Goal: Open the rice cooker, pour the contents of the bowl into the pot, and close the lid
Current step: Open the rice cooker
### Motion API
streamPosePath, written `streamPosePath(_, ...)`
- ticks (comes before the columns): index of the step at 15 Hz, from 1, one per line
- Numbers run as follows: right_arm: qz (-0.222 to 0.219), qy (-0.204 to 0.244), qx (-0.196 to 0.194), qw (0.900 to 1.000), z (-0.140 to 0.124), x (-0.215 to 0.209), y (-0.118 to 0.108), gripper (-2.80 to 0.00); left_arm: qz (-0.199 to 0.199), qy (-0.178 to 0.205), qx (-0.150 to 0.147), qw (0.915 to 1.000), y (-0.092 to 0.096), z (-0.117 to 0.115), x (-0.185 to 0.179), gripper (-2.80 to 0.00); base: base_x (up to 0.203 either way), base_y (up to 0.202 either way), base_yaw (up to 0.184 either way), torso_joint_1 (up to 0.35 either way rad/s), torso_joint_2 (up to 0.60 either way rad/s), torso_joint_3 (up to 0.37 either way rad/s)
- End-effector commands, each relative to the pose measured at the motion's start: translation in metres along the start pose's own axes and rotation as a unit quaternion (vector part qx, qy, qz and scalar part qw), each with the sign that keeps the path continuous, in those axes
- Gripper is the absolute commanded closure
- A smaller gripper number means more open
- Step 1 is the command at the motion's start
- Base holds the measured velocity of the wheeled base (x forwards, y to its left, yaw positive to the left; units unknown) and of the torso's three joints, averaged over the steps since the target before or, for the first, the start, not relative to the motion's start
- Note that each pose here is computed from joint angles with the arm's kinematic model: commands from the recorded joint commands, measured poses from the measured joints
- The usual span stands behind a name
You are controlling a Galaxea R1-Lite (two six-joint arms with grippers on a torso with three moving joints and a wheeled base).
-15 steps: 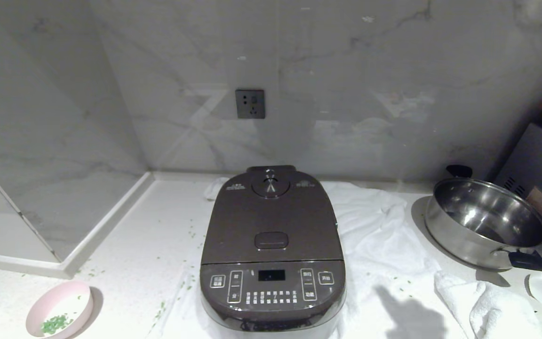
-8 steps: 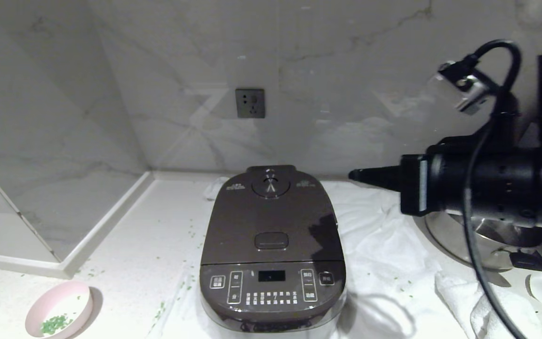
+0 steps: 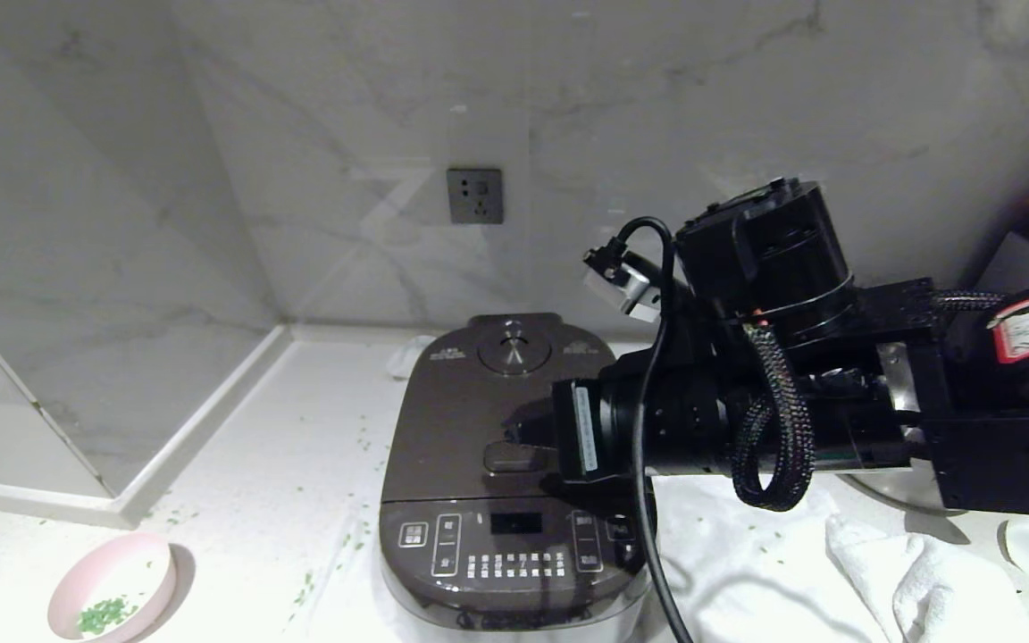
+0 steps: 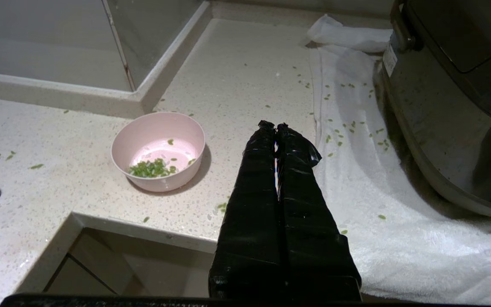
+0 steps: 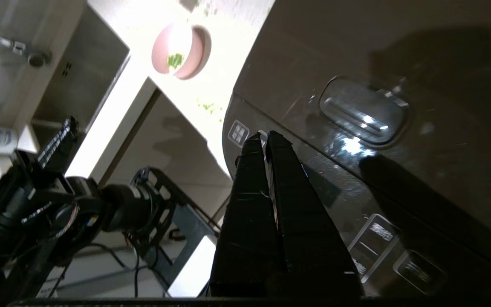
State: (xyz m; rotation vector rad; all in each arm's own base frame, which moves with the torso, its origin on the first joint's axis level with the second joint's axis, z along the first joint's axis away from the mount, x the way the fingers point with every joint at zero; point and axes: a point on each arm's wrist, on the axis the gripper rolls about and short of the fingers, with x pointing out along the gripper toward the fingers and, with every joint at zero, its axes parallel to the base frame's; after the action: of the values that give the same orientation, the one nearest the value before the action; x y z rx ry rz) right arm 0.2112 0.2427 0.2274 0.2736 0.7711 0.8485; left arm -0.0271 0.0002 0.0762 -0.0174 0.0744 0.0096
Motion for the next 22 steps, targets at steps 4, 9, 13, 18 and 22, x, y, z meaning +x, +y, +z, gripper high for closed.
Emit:
streamPosePath(4,-0.023,0.027,0.012,0.999,-0.006,0.035,-0.02,0.0,0.0,0.0,-0.001,1.0,0.0,0.0,0.0,0.0,0.0,0.0,0.0,0.0,0.0,0.0)
streamPosePath(9,-0.04,0.019,0.023,0.999,-0.001,0.044,-0.039,0.0,0.0,0.0,-0.001,1.0,0.0,0.0,0.0,0.0,0.0,0.0,0.0,0.0,0.0,0.0)
streamPosePath(13,-0.05,0.023,0.032,0.998,-0.001,0.047,-0.049,0.0,0.0,0.0,-0.001,1.0,0.0,0.0,0.0,0.0,0.0,0.0,0.0,0.0,0.0,0.0)
streamPosePath(18,-0.05,0.028,0.034,0.998,-0.003,0.055,-0.052,0.0,0.0,0.0,-0.001,1.0,0.0,0.0,0.0,0.0,0.0,0.0,0.0,0.0,0.0,0.0)
streamPosePath(22,-0.047,0.022,0.032,0.998,-0.003,0.06,-0.054,0.0,0.0,0.0,-0.001,1.0,0.0,0.0,0.0,0.0,0.0,0.0,0.0,0.0,0.0,0.0)
